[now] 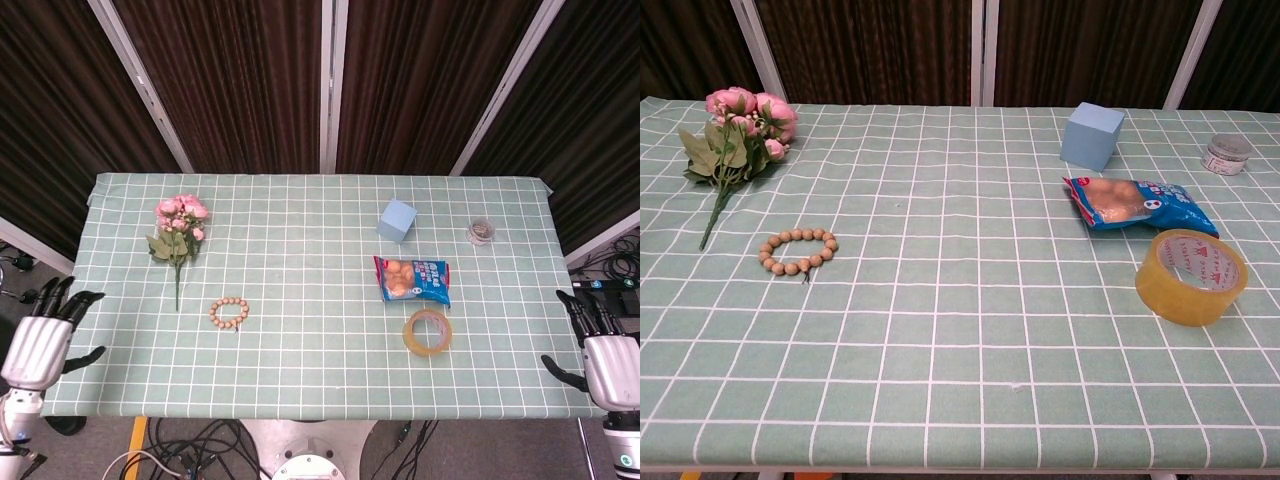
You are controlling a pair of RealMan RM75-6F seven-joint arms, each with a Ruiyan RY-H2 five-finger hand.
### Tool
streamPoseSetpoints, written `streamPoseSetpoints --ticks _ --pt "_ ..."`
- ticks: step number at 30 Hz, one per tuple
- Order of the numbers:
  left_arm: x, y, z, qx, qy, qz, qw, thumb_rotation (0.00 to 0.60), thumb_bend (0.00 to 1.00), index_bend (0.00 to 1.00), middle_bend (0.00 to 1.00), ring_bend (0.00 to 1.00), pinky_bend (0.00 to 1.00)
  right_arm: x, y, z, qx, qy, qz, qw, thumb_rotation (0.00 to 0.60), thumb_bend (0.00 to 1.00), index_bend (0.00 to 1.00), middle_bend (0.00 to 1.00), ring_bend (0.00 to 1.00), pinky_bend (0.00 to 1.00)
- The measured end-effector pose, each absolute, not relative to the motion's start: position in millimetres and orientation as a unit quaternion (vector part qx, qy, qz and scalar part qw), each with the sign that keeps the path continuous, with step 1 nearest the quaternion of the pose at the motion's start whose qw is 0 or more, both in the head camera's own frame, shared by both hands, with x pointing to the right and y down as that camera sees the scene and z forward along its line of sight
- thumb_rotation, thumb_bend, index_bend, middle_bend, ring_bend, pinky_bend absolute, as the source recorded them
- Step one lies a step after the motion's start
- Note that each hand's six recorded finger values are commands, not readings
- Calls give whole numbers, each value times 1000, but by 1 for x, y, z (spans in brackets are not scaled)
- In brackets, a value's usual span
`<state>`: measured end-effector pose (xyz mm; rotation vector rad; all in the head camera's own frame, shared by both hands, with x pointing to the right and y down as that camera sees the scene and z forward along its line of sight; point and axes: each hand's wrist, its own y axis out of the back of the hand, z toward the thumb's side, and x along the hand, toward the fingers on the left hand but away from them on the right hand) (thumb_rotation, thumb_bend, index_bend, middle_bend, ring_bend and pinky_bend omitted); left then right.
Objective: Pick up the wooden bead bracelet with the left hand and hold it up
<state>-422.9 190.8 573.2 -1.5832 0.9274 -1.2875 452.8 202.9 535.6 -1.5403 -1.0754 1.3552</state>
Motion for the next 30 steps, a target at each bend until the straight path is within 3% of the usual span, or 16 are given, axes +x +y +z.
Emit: streamPoseSetpoints --ticks 6,13,21,30 --pt "-370 151 594 -698 319 -434 472 600 66 405 406 132 103 448 200 530 -610 -424 531 407 600 59 71 165 56 187" --pt "-303 122 646 -745 218 -384 500 600 85 407 408 132 105 448 202 527 -604 -424 538 408 600 59 71 165 56 187" --pt "-269 128 707 -749 122 -409 507 600 87 411 416 132 103 447 202 529 -602 -423 543 404 600 59 71 165 56 187" --pt "-268 151 731 -740 111 -437 498 600 95 438 426 139 103 446 201 533 -607 -421 543 400 600 59 71 165 56 187"
